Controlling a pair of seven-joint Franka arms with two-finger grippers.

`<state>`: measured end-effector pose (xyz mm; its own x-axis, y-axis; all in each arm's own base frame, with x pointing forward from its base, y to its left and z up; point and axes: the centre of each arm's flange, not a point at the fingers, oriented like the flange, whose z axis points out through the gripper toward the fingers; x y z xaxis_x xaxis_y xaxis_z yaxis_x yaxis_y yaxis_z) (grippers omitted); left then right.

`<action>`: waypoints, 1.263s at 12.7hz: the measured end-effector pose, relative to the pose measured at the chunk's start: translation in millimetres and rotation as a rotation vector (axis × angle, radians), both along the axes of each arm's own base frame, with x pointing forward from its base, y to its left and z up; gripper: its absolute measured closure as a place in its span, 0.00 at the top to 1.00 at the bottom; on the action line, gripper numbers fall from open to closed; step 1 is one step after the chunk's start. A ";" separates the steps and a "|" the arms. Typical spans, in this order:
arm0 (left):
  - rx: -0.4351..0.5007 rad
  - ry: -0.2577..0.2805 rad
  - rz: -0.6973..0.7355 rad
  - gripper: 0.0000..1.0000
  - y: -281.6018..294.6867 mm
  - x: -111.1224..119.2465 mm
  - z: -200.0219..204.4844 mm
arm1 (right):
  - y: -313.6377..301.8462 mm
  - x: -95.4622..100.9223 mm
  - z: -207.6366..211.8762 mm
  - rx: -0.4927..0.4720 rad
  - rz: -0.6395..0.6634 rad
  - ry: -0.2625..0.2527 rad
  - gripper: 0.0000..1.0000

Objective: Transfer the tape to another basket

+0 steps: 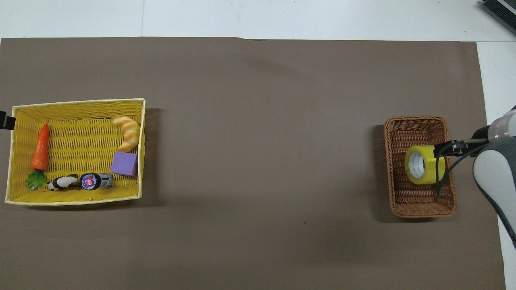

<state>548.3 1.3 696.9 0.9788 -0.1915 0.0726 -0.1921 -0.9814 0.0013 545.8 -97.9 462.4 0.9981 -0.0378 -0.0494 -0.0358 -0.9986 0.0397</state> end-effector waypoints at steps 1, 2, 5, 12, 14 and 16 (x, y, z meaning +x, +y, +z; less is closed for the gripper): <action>0.000 0.000 0.000 1.00 0.0 0.0 0.0 | 4.8 3.0 13.1 -0.011 -0.035 -0.005 1.00; 0.000 0.000 0.000 1.00 0.0 0.0 0.0 | 14.3 6.3 26.6 -0.017 -0.070 -0.009 1.00; 0.000 0.000 0.000 1.00 0.0 0.0 0.0 | 39.0 10.7 63.9 -0.024 -0.102 -0.024 1.00; 0.000 0.000 0.000 1.00 0.0 0.0 0.0 | 70.0 -1.4 148.3 -0.016 -0.074 0.001 1.00; 0.000 0.000 0.000 1.00 0.0 0.0 0.0 | 74.3 -4.3 165.6 -0.001 -0.076 -0.004 1.00; 0.000 0.000 0.000 1.00 0.0 0.0 0.0 | 87.4 -4.1 168.8 0.008 -0.081 -0.008 1.00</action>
<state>548.3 1.3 696.9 0.9788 -0.1915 0.0725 -0.1921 -0.9814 0.0013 541.7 -10.5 631.2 0.9921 -0.1180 -0.0421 -0.1168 -0.9927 0.0315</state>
